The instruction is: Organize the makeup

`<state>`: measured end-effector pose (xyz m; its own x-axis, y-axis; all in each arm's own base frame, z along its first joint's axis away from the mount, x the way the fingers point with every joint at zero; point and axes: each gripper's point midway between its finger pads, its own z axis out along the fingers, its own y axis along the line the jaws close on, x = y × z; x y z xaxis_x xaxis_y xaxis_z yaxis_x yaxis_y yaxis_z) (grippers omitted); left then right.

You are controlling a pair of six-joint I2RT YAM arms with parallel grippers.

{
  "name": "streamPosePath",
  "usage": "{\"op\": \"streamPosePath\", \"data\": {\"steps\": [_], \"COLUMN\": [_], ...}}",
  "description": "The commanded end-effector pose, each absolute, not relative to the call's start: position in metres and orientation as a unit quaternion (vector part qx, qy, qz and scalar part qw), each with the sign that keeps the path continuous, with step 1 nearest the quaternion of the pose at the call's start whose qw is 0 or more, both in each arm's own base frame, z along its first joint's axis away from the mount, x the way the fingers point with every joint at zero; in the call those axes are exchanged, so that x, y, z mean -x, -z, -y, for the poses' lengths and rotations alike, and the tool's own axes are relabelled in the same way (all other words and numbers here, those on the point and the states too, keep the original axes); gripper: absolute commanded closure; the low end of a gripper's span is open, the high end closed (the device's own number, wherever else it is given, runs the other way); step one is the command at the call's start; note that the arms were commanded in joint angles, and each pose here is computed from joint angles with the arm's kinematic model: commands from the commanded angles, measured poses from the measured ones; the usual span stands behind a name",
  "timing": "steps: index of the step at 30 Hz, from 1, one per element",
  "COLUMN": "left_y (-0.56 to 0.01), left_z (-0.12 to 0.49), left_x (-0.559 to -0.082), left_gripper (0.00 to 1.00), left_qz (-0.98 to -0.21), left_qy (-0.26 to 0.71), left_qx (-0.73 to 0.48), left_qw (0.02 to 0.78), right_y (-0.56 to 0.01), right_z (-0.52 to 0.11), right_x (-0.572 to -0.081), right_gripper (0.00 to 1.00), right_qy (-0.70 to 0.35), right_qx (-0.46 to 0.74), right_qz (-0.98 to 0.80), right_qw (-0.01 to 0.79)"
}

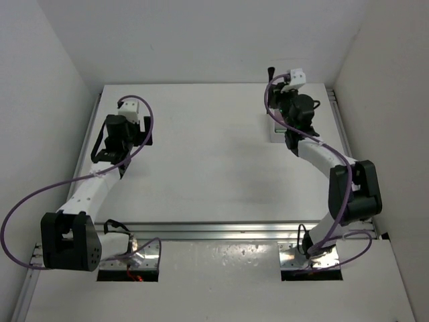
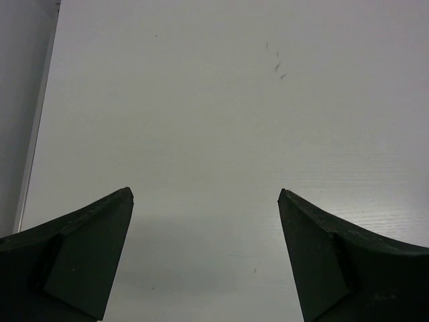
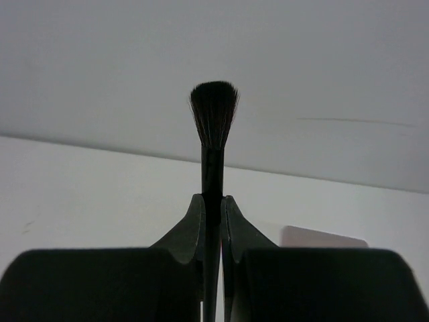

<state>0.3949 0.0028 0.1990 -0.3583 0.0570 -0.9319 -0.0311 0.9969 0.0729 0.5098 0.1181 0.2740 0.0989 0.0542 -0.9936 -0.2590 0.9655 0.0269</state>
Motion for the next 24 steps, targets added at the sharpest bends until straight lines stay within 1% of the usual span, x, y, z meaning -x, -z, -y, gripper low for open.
{"op": "streamPosePath", "data": {"steps": [1, 3, 4, 5, 7, 10, 11, 12, 13, 17, 24], "left_y": [-0.222, -0.224, -0.224, -0.225, -0.216, -0.223, -0.22, -0.226, -0.221, -0.218, -0.222], "left_z": [-0.005, -0.005, -0.005, 0.001, 0.005, 0.011, 0.011, 0.01, 0.01, 0.014, 0.014], "left_x": [-0.408, -0.413, -0.415, -0.421, -0.425, -0.433, -0.435, -0.436, -0.438, -0.44, -0.445], "left_gripper": [0.05, 0.05, 0.05, 0.05, 0.05, 0.05, 0.05, 0.05, 0.05, 0.05, 0.05], "left_qz": [-0.811, -0.815, -0.817, -0.819, -0.829, -0.827, -0.83, -0.827, -0.83, -0.835, -0.835], "left_qy": [-0.039, -0.04, -0.04, -0.036, -0.038, -0.04, -0.04, -0.044, -0.044, -0.044, -0.044], "left_qx": [-0.013, -0.013, -0.014, -0.019, -0.032, -0.041, -0.042, -0.039, -0.039, -0.048, -0.048], "left_qw": [0.584, 0.578, 0.575, 0.572, 0.557, 0.559, 0.554, 0.559, 0.555, 0.546, 0.546], "right_y": [-0.288, -0.275, -0.279, -0.268, -0.266, -0.24, -0.248, -0.23, -0.228, -0.22, -0.177], "right_z": [-0.075, -0.05, -0.039, -0.032, -0.018, -0.003, -0.001, -0.004, 0.004, 0.004, -0.002], "right_x": [-0.516, -0.522, -0.522, -0.528, -0.53, -0.537, -0.538, -0.543, -0.545, -0.552, -0.56], "right_gripper": [1.0, 1.0, 1.0, 1.0, 1.0, 1.0, 1.0, 1.0, 1.0, 1.0, 1.0], "right_qy": [-0.056, -0.02, -0.009, 0.001, 0.007, 0.023, 0.021, 0.015, 0.013, -0.019, -0.047], "right_qx": [0.0, -0.035, -0.049, -0.055, -0.073, -0.092, -0.094, -0.085, -0.093, -0.101, -0.115], "right_qz": [-0.608, -0.609, -0.595, -0.596, -0.587, -0.592, -0.574, -0.586, -0.584, -0.578, -0.591], "right_qw": [0.792, 0.792, 0.802, 0.801, 0.806, 0.8, 0.813, 0.806, 0.807, 0.81, 0.797]}}
